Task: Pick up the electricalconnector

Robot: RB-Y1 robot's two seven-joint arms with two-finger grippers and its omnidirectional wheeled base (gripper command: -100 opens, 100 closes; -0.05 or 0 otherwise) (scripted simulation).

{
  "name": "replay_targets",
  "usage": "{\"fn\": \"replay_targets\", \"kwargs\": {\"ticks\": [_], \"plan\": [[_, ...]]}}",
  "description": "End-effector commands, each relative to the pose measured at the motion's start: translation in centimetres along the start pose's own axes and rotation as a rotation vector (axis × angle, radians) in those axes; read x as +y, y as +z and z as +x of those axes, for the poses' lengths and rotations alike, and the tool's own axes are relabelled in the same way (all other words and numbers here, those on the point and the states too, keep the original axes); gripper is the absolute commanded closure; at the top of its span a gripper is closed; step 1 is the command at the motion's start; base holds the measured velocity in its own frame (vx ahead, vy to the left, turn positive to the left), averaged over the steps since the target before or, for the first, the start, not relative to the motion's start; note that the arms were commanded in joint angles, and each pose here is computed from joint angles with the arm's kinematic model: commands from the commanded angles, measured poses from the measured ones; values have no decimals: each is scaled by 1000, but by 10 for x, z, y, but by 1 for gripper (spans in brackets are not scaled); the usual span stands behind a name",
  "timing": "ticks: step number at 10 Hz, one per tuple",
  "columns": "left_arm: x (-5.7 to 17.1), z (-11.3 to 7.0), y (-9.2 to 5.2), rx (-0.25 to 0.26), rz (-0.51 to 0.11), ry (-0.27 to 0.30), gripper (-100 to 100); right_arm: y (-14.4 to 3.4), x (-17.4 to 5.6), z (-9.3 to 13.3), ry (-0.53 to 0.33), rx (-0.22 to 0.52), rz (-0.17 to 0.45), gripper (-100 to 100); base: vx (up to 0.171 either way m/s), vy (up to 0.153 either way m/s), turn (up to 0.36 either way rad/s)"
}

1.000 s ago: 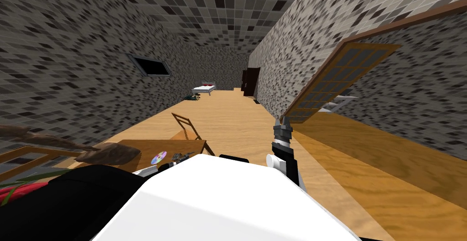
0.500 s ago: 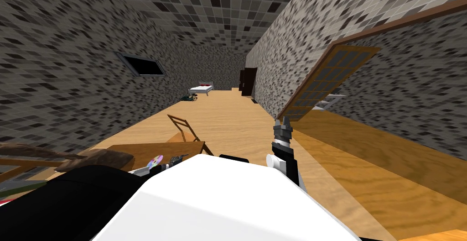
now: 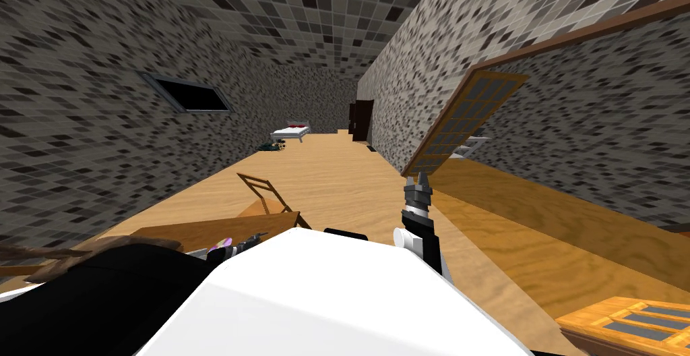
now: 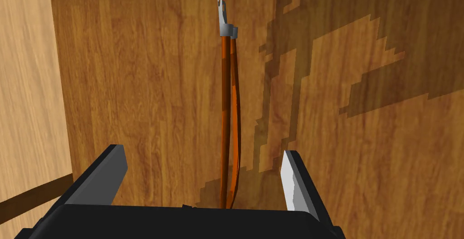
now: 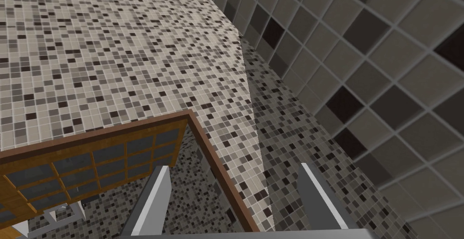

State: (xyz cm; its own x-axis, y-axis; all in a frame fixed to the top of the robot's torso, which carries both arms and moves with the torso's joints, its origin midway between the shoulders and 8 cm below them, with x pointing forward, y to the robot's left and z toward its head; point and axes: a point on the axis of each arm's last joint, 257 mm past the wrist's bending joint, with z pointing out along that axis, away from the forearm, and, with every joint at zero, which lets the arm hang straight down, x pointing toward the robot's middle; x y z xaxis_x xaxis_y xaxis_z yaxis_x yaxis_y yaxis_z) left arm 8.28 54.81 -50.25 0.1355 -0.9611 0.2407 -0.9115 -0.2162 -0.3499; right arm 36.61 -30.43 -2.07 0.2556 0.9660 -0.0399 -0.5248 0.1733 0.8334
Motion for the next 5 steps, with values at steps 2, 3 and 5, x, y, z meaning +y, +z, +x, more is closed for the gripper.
{"fn": "replay_targets", "kwargs": {"ticks": [2,3,5], "plan": [[17,-20,-11,-46,-45,-21,-100,0,0,0,0,0,0,0,-6,16,-102],[15,-15,-9,-38,-37,-17,-100,0,0,0,0,0,0,0,-3,7,-7],[22,-11,-1,-40,-36,-19,-100,0,0,0,0,0,0,0,12,12,-5]]}}
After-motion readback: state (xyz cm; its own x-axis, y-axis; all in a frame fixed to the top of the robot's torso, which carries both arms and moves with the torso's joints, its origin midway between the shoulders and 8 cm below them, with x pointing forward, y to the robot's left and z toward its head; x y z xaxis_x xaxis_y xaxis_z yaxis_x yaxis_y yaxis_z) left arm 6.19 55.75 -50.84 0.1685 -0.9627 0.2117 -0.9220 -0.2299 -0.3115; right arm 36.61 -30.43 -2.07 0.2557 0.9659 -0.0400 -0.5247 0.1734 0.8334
